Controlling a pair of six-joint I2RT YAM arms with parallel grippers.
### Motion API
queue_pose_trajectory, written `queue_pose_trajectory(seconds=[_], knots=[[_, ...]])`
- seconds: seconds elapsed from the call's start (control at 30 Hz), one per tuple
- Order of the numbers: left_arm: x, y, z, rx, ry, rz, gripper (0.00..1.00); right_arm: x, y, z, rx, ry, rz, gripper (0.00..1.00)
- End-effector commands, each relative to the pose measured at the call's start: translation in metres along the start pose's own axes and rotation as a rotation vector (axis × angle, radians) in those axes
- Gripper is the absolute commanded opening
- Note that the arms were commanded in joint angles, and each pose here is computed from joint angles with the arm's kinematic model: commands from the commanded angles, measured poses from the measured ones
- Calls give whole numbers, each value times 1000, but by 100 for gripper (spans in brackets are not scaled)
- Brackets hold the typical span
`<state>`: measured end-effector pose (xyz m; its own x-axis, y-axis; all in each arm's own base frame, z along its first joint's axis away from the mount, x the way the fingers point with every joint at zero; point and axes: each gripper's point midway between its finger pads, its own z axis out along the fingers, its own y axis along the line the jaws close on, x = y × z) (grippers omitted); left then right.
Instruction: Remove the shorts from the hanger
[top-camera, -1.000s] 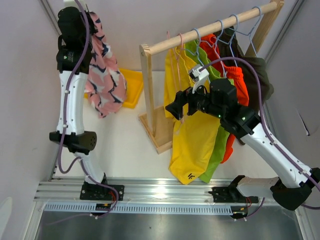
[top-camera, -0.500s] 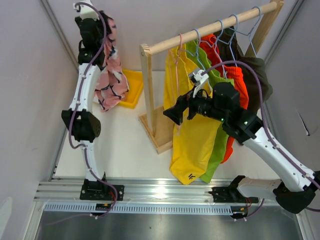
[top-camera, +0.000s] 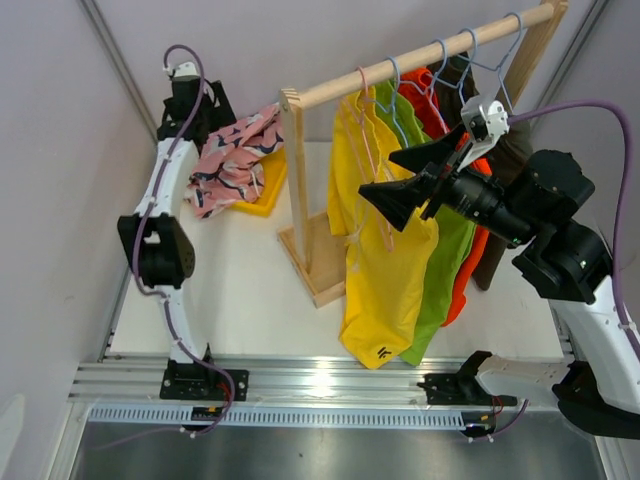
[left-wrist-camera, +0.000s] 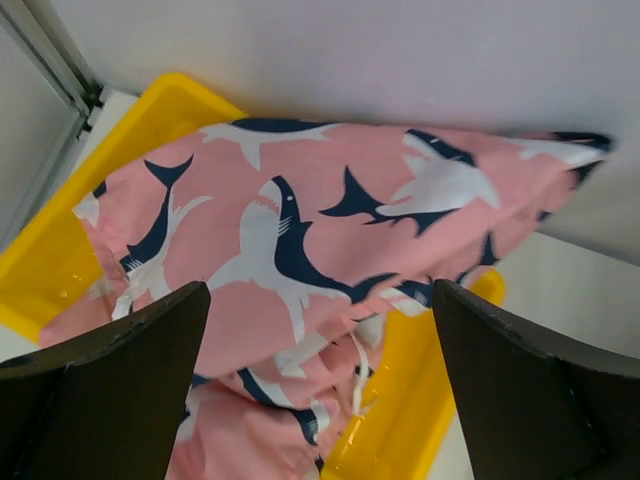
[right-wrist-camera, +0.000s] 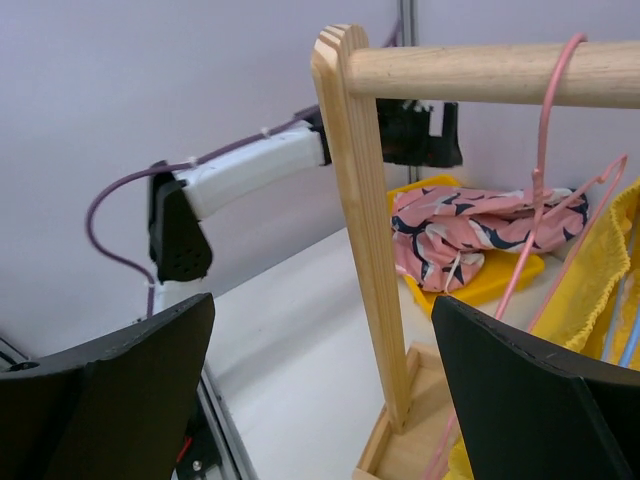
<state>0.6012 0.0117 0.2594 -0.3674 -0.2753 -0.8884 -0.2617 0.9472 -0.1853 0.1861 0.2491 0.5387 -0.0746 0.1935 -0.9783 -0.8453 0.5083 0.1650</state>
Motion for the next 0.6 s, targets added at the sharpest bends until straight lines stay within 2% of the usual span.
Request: queue_pose_trajectory(seconds=[0.0,0.03,0.07,0.1,0.13,0.17,0.23,0.27,0.37,0.43,0.47,0.53,0.57], knots=[[-105,-25,-118,143,-233,-68,99,-14,-5,-9,46,-25,-9,99],[-98,-23,-124,147,-218,-68,100,-15,-8,-9,62,-27,-16,99],[-112,-25,-155,172,-263,-74,99,-13,-16,-6,98,-16,-24,99],[-117,-27,-169,192,-293,-76,99,-12,-21,-4,121,-9,-30,99],[-92,-28,-166,209,-241,-62,99,-11,-27,-3,144,-3,-49,99],[-108,-30,-198,242,-308,-68,99,-13,-37,-3,196,-3,-57,99],[-85,-30,-207,267,-277,-50,99,-10,-55,1,265,12,-79,97],[-92,-31,-230,290,-316,-53,99,-14,-69,-1,335,1,-83,94],[-61,-29,-239,306,-267,-35,99,-10,-93,4,413,15,-82,89],[-62,-28,-266,333,-305,-37,99,-3,-106,11,445,35,-77,87],[-43,-25,-262,328,-274,-30,99,0,-114,12,461,41,-76,86],[-44,-24,-286,361,-310,-30,99,7,-123,20,475,58,-76,86],[-29,-23,-284,367,-284,-23,99,9,-126,22,480,64,-76,85]])
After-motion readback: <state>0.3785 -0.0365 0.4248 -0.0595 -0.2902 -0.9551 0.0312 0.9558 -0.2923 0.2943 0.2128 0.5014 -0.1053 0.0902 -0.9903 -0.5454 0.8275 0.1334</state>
